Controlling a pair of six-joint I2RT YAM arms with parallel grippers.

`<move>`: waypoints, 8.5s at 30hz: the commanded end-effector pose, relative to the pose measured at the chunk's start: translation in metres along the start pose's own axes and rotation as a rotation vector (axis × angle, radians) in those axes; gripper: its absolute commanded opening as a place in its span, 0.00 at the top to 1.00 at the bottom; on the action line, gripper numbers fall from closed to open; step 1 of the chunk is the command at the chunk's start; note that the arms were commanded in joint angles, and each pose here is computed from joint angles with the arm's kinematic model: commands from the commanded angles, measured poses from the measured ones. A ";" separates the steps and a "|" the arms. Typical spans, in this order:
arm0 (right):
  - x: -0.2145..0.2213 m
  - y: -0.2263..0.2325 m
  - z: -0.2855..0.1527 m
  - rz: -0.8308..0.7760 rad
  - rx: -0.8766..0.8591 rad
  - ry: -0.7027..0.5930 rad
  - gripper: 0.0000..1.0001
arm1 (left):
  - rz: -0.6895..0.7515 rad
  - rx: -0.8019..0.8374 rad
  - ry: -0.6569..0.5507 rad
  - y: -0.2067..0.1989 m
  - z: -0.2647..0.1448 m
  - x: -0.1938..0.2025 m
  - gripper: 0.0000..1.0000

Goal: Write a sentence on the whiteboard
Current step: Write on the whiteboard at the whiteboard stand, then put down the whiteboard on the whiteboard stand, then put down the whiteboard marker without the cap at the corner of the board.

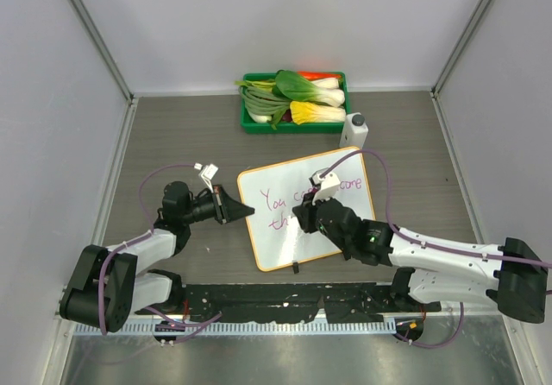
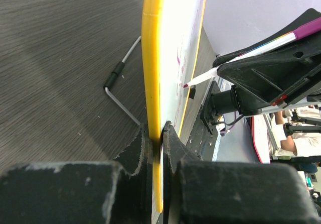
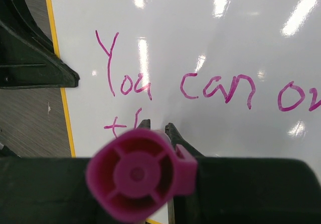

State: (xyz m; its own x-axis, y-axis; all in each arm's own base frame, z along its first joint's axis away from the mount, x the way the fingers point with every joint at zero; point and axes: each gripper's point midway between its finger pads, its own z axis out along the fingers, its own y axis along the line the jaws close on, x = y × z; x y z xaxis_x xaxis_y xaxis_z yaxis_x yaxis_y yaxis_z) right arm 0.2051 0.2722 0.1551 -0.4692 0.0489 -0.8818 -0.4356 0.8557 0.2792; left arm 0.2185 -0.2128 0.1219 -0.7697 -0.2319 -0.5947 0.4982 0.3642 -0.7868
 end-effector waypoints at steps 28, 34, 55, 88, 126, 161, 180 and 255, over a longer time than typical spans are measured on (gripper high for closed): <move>0.021 -0.006 -0.006 0.070 -0.029 0.026 0.99 | 0.051 -0.046 -0.011 0.012 0.003 -0.003 1.00; 0.008 0.000 -0.008 0.075 -0.043 -0.001 0.99 | 0.051 -0.045 -0.011 0.012 0.002 -0.002 1.00; -0.053 0.012 -0.002 0.055 -0.032 -0.128 0.99 | 0.052 -0.044 -0.011 0.012 0.002 -0.003 1.00; -0.024 -0.010 -0.007 0.082 0.010 -0.070 0.99 | 0.052 -0.045 -0.010 0.012 0.003 -0.002 1.00; 0.014 -0.024 -0.004 0.033 0.042 0.031 0.99 | 0.049 -0.047 -0.010 0.013 0.003 -0.002 1.00; 0.009 -0.011 -0.006 0.115 -0.022 0.006 0.99 | 0.046 -0.046 -0.009 0.013 0.003 -0.002 1.00; -0.006 -0.031 -0.029 0.114 0.022 -0.064 0.99 | 0.045 -0.044 -0.006 0.013 0.003 -0.002 1.00; 0.100 -0.038 -0.110 0.685 0.013 0.383 0.99 | -0.012 -0.491 -0.477 -0.054 -0.088 -0.113 0.00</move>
State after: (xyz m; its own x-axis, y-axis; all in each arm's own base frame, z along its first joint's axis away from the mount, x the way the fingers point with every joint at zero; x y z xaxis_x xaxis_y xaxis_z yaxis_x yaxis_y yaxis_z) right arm 0.1153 0.1926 0.1222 -0.7917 0.3359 -0.5102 -0.1110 0.7423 0.6608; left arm 0.2364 -0.1369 0.2499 -0.4388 -0.5577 -0.7046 0.2712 0.6654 -0.6955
